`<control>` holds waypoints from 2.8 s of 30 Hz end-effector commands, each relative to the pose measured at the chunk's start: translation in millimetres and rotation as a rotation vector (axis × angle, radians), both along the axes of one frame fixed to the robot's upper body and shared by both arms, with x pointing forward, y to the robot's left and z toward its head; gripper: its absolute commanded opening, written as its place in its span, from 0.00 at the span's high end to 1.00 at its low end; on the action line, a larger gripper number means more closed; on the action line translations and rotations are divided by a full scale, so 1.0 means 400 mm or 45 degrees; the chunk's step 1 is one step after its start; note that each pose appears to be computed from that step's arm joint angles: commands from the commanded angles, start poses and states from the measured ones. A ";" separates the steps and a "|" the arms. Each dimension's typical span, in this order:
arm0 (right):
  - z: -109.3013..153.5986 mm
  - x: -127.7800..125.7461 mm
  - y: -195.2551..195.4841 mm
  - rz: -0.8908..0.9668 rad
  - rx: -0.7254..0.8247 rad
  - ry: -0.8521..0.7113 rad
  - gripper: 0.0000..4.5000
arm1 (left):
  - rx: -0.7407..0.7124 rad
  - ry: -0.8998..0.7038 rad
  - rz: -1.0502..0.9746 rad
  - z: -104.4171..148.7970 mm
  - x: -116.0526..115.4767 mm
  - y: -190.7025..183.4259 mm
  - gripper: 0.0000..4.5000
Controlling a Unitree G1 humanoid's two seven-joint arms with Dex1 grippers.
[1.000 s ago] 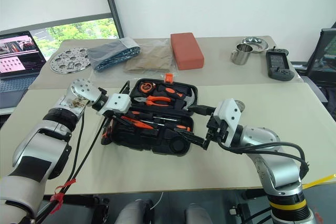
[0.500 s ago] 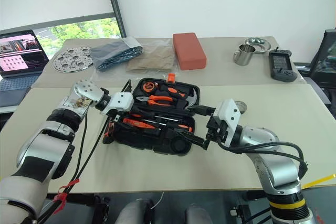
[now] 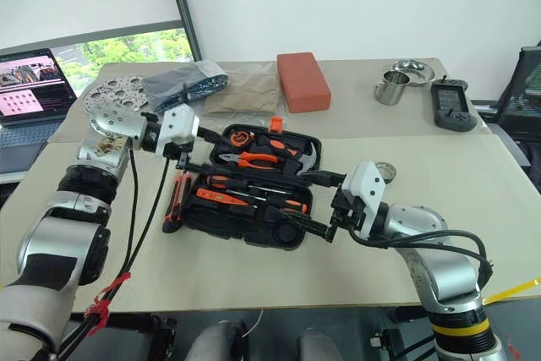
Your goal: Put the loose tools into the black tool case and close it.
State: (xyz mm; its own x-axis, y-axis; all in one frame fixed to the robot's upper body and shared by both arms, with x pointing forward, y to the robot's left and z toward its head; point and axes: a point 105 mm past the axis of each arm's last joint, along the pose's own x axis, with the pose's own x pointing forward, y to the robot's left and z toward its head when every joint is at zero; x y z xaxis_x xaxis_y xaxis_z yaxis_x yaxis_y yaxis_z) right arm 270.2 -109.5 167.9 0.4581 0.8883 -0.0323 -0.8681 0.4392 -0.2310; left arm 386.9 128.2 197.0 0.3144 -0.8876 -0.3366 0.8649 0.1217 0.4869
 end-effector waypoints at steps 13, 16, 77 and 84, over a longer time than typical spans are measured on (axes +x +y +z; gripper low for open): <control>0.014 -0.012 0.007 0.010 0.025 -0.059 0.00 | -0.359 0.248 0.591 -0.176 -0.135 -0.036 0.99; 0.014 -0.012 0.008 0.012 0.025 -0.059 0.00 | -0.335 0.277 0.639 -0.197 -0.153 -0.037 0.99; 0.024 -0.001 0.049 0.199 0.083 -0.024 0.00 | -0.498 0.206 1.681 -0.225 -0.196 0.232 0.49; 0.024 -0.001 0.046 0.179 0.084 -0.032 0.00 | -0.385 0.284 1.679 -0.247 -0.163 0.229 0.02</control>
